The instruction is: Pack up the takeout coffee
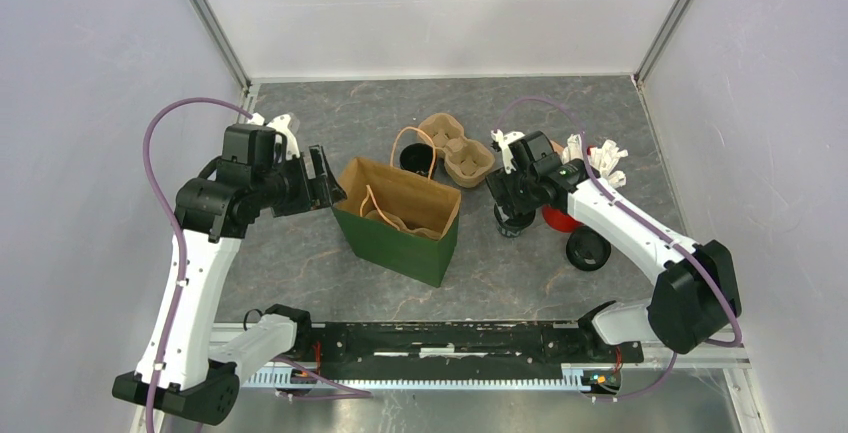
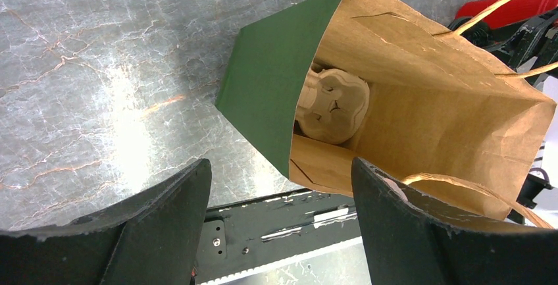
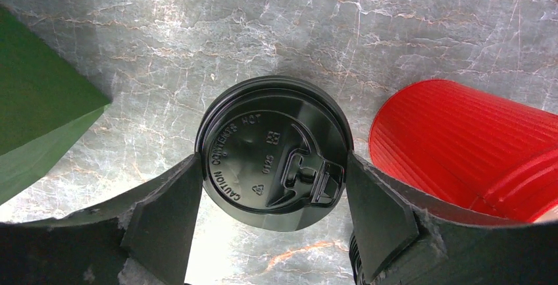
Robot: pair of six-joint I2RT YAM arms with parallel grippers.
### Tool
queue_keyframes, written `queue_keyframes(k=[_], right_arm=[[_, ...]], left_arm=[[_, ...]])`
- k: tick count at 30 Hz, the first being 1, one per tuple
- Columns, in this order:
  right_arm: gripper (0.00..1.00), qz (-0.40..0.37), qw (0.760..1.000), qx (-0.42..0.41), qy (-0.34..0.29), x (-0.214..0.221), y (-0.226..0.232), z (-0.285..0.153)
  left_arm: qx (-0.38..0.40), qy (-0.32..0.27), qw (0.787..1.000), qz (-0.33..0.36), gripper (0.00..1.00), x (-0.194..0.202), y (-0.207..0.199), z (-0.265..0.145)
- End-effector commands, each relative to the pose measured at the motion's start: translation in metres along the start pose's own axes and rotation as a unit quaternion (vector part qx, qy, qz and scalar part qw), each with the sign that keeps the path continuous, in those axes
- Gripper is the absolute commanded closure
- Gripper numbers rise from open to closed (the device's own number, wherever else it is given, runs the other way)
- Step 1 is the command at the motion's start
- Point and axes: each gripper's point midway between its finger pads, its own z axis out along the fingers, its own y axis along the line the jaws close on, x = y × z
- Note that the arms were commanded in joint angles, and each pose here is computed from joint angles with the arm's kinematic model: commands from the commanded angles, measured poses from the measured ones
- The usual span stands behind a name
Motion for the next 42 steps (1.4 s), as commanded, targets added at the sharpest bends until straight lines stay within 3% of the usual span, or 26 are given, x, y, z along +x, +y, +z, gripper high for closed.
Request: queue_keyframes(k=[1,8,15,25,29,34,42], right_arm=[[0.23,-0.005,1.0,-0.003,-0.009,-0.004,-0.001,0.001],[0.25,-0.008,1.0,-0.008,-0.005,-0.002,0.0,-0.003],[0.25,-0.011,0.999,-0.028,-0.025,-0.015,0.005,-0.033],[0.28,-0.005,0.992,-0.079,-0.103,-0.066,0.019,-0.136],[0.3,0.005,0.979,-0.114,-0.167,-0.104,0.03,-0.199],[0.32,0.022,0.957,-0.19,-0.217,-0.131,0.056,-0.247],[0.33,0.038,0.916,-0.311,-0.251,-0.139,0.122,-0.262]], left_arm=[[0.004,-0.016,1.0,0.017,0.16,-0.008,-0.003,-0.008],[0.004,-0.017,1.0,0.014,0.16,-0.011,-0.005,-0.011],[0.007,-0.021,1.0,0.013,0.16,-0.021,-0.01,-0.011],[0.04,-0.02,0.999,-0.005,0.18,-0.04,-0.028,0.007],[0.044,-0.01,0.999,-0.009,0.22,-0.041,-0.03,0.014],[0.02,0.004,1.0,-0.001,0.24,-0.035,-0.019,0.026],[0.032,0.004,0.999,0.011,0.31,-0.04,-0.022,0.036]])
